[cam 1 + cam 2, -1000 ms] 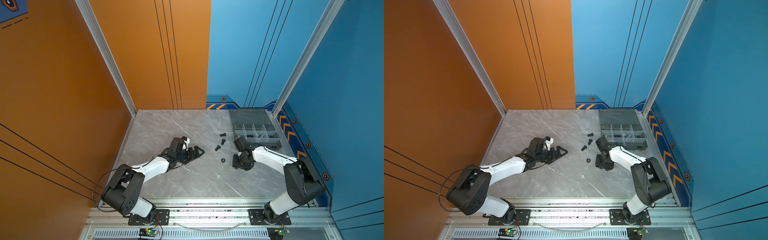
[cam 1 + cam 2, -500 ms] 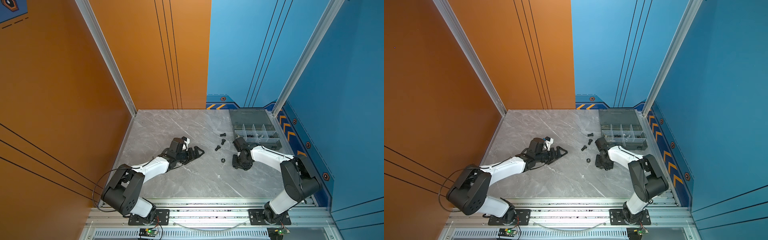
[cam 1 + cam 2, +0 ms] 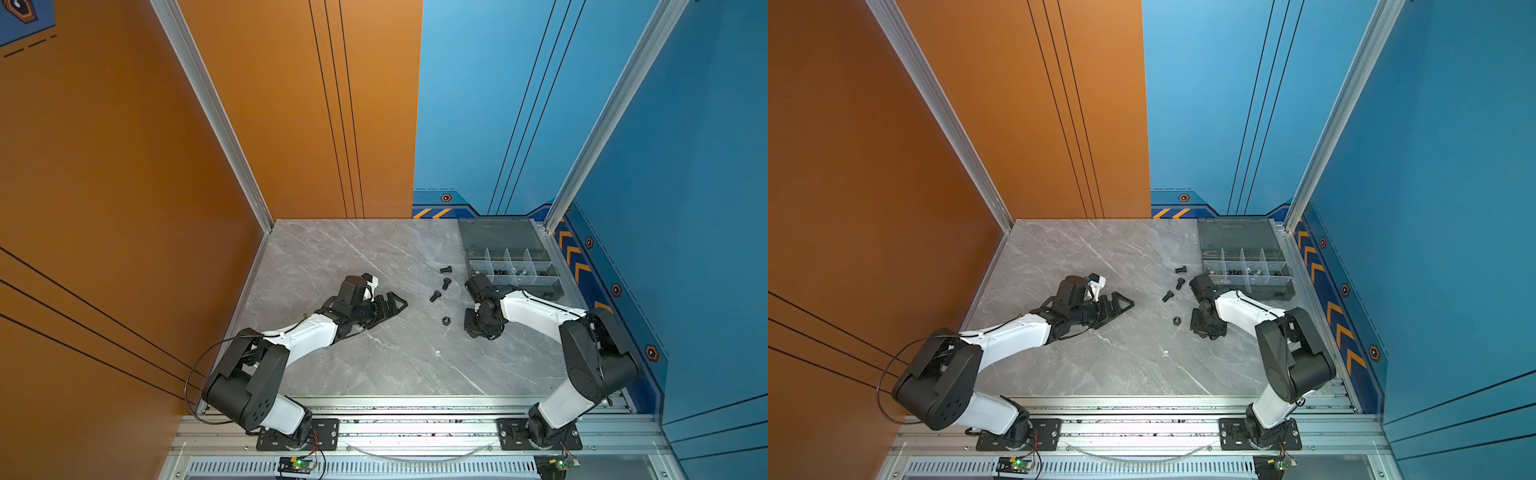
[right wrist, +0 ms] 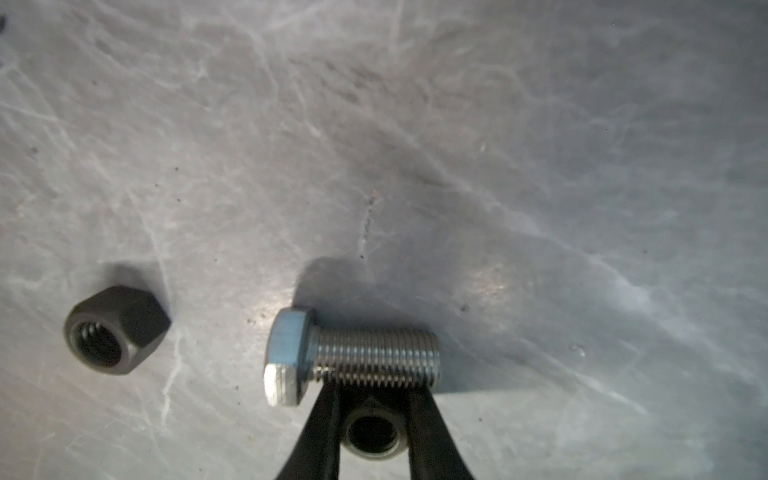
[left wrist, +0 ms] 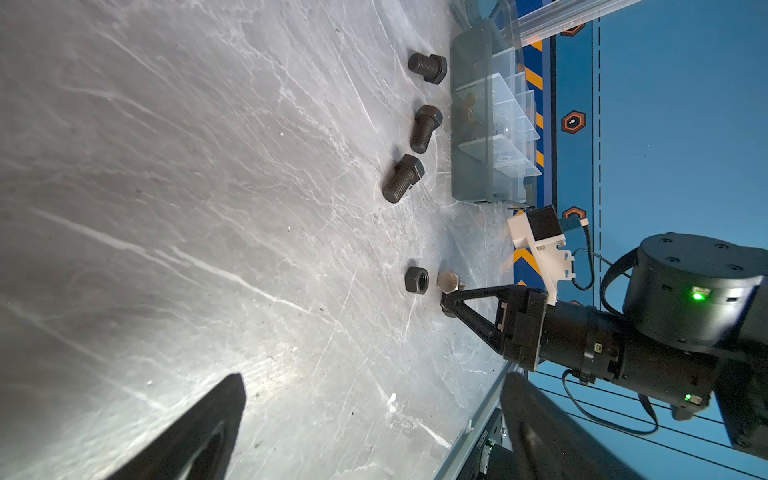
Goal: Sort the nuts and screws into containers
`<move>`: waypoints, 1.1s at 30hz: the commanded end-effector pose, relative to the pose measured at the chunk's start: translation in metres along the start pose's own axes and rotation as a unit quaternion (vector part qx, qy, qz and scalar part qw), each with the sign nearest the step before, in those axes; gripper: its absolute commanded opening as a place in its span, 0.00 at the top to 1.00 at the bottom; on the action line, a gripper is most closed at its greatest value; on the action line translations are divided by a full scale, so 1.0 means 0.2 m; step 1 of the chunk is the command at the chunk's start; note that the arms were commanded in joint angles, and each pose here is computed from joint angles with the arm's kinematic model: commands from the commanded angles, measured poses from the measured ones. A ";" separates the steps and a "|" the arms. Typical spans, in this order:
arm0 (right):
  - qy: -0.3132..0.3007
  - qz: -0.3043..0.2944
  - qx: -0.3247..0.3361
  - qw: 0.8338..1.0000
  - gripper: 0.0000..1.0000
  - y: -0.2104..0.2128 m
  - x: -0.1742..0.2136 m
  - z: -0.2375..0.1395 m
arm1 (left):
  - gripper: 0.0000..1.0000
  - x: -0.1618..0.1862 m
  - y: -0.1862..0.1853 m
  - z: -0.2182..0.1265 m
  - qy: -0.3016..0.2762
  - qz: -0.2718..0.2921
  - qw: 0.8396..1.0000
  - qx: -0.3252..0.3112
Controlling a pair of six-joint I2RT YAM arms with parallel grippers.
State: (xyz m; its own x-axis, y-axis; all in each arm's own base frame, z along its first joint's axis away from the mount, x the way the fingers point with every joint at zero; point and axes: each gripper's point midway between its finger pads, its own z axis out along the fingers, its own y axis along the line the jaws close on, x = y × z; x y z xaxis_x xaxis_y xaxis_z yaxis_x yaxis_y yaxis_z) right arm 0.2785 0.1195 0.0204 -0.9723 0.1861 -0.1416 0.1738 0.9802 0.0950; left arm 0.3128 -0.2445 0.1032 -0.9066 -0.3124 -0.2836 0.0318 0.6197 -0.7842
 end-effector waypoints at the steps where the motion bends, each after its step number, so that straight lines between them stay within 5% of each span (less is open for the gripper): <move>1: 0.003 -0.020 -0.008 1.000 0.96 0.00 0.01 -0.07 | 0.02 0.01 0.05 0.01 0.001 0.004 1.000 -0.010; 12: -0.083 -0.027 -0.070 0.994 1.00 -0.10 -0.27 -0.38 | 0.02 0.00 0.01 0.00 -0.001 0.008 1.000 0.004; 22: -0.184 0.068 -0.032 0.980 1.00 -0.53 -0.70 -0.60 | 0.02 0.00 -0.03 0.02 0.005 0.011 1.000 0.024; 33: -0.235 0.162 -0.001 0.958 1.00 -0.90 -1.13 -0.57 | 0.02 0.02 -0.10 0.02 0.020 0.021 0.999 0.046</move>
State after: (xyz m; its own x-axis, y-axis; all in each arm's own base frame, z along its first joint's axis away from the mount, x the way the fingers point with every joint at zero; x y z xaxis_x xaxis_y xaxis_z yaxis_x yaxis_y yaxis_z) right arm 0.4279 -0.0888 0.1379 -0.7311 0.4834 -0.4815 0.4344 0.8740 0.2178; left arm 0.3123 -0.2537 0.1108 -0.9119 -0.2886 -0.2917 0.0748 0.5821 -0.8097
